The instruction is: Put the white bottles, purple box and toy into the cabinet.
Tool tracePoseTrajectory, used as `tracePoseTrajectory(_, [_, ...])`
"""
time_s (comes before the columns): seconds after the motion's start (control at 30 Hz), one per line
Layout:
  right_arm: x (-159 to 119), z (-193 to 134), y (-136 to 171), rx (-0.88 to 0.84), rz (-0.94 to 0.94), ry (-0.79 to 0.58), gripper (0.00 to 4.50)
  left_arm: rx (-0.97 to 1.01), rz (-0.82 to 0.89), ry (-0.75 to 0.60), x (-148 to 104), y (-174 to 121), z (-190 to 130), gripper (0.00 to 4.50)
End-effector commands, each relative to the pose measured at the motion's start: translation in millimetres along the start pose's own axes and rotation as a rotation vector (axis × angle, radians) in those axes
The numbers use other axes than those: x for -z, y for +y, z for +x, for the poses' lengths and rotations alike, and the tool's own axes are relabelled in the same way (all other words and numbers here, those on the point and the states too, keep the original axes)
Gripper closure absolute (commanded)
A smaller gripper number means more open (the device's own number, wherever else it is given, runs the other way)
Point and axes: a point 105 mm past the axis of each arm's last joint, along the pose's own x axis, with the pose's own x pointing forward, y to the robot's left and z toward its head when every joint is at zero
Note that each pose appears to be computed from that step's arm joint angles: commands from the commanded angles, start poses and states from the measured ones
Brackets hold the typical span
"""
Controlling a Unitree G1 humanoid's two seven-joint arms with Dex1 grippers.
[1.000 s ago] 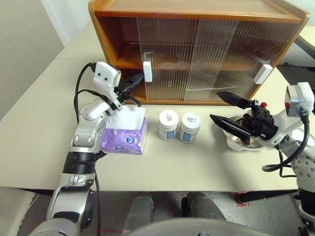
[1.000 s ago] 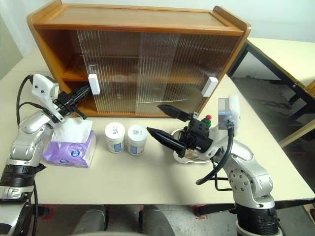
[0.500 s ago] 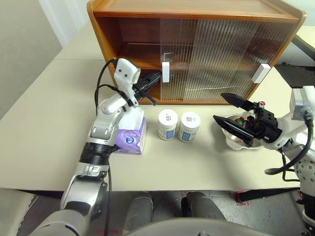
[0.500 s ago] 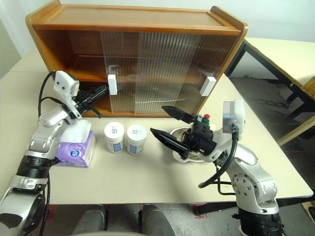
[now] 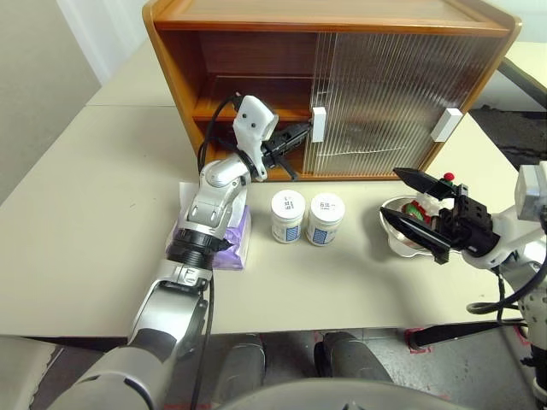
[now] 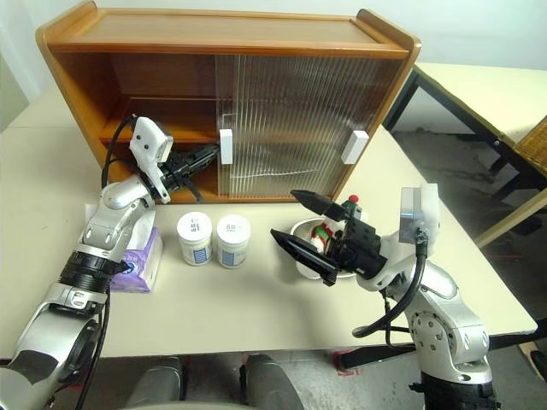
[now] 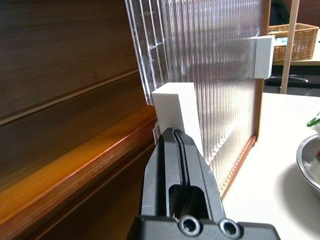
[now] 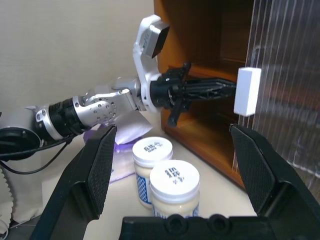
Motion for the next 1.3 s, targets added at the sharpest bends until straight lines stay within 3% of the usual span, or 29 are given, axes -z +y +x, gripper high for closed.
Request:
tracePoseTrajectory(0.03, [2.6,-7.4,-1.8,0.007,-0.015,0.005,0.0,0.034,0.022,-0.001,-3.0,-5.5,8.2,4.42])
tracePoseTrajectory(0.2, [7.8,-11.5,-2.2,-0.003,-0.013,0.009,0.0,-0.016,0.034,-0.004,-9.8,11.2,-5.7,4.42])
tracePoseTrajectory(0.3, [9.9,-12.0,-2.8,-0.016,-0.01,0.012,0.0,0.01,0.021,0.042,-10.3,19.0,-28.6,3.83])
tracePoseTrajectory(0.5, [8.1,-3.3,-2.1,-0.056,-0.007,0.023,0.0,0.053,-0.003,0.162,-25.5,36.9,-78.2,1.78])
tracePoseTrajectory(0.67, [1.5,3.5,-5.1,-0.083,-0.006,0.025,0.0,0.025,-0.095,0.399,-25.5,48.8,-129.7,0.08])
tracePoseTrajectory(0.87, [3.2,8.2,-7.3,-0.106,0.003,0.03,0.0,-0.075,-0.269,0.729,-10.9,48.1,-199.5,0.03])
tracePoseTrajectory(1.03, [5.4,10.3,-5.8,-0.131,0.002,0.033,0.0,-0.151,-0.312,0.838,2.9,49.2,-227.9,0.03])
tracePoseTrajectory(1.3, [10.2,8.5,6.5,-0.245,-0.033,0.082,0.0,-0.161,-0.516,0.952,30.6,24.2,-251.8,0.03])
